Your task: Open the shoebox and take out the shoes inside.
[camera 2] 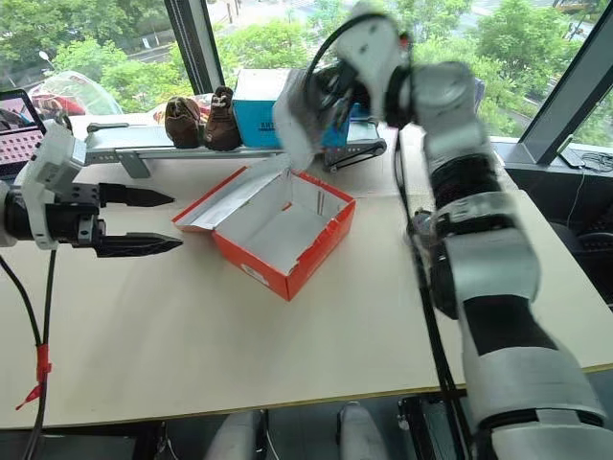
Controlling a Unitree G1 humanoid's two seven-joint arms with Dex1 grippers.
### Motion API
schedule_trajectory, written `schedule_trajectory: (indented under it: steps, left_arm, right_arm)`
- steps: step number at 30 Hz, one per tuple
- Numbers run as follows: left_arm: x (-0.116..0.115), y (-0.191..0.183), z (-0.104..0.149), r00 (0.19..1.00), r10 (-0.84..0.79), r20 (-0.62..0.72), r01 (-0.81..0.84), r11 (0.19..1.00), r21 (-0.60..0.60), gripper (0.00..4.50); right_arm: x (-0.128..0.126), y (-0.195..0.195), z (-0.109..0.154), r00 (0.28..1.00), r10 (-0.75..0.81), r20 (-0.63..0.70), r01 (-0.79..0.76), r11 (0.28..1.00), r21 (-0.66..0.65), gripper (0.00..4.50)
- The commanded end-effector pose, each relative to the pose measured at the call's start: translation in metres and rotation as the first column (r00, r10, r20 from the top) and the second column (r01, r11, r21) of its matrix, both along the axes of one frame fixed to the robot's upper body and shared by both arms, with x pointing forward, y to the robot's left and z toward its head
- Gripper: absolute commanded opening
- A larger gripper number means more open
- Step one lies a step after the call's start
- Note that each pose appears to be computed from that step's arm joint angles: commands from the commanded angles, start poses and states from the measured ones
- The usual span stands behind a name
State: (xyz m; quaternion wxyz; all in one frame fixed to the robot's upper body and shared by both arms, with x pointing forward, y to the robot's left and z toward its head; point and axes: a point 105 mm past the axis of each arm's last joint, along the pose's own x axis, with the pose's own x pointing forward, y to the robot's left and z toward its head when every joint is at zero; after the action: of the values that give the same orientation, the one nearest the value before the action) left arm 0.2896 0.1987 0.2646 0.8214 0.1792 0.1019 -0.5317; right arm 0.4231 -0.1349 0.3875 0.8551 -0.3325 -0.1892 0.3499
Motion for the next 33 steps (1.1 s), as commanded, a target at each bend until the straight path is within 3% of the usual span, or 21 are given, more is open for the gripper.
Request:
schedule_trajectory:
  steps: [1, 4, 10, 15, 21, 27, 30, 32, 33]
  left_arm:
    - [0.003, -0.004, 0.008, 0.998, -0.032, 0.045, 0.032, 0.999, 0.009, 4.50]
    - [0.007, -0.006, 0.007, 0.998, -0.052, 0.042, 0.051, 0.999, 0.012, 4.50]
    - [0.014, -0.009, 0.006, 0.996, -0.077, 0.038, 0.076, 0.997, 0.022, 4.50]
    - [0.015, -0.009, 0.006, 0.996, -0.086, 0.035, 0.085, 0.996, 0.030, 4.50]
    - [0.012, -0.010, 0.007, 0.996, -0.087, 0.035, 0.086, 0.996, 0.036, 4.50]
    - [0.007, -0.003, 0.007, 0.998, -0.055, 0.032, 0.054, 0.998, 0.042, 4.50]
    - [0.005, -0.002, 0.006, 0.998, -0.046, 0.033, 0.045, 0.998, 0.042, 4.50]
    - [0.004, -0.002, 0.006, 0.999, -0.043, 0.033, 0.041, 0.998, 0.043, 4.50]
    - [0.004, -0.002, 0.006, 0.999, -0.041, 0.033, 0.040, 0.998, 0.044, 4.50]
  right_arm:
    - [-0.018, -0.033, 0.018, 1.000, -0.015, 0.027, 0.014, 1.000, 0.021, 0.06]
    - [-0.021, -0.059, -0.020, 0.996, -0.035, -0.086, 0.027, 0.995, -0.093, 0.06]
    - [-0.036, -0.077, -0.080, 0.960, -0.005, -0.279, -0.043, 0.985, -0.167, 0.06]
    - [-0.047, -0.069, -0.123, 0.937, 0.006, -0.348, -0.126, 0.938, -0.322, 0.06]
    - [-0.051, -0.049, -0.178, 0.920, 0.034, -0.391, -0.248, 0.823, -0.512, 0.06]
    - [-0.042, -0.043, -0.190, 0.926, 0.030, -0.376, -0.258, 0.777, -0.575, 0.06]
    - [-0.039, -0.020, -0.194, 0.926, 0.091, -0.367, -0.296, 0.779, -0.553, 0.06]
    - [-0.036, -0.001, -0.193, 0.912, 0.128, -0.391, -0.318, 0.822, -0.473, 0.06]
    - [-0.036, 0.006, -0.193, 0.908, 0.146, -0.394, -0.331, 0.827, -0.455, 0.66]
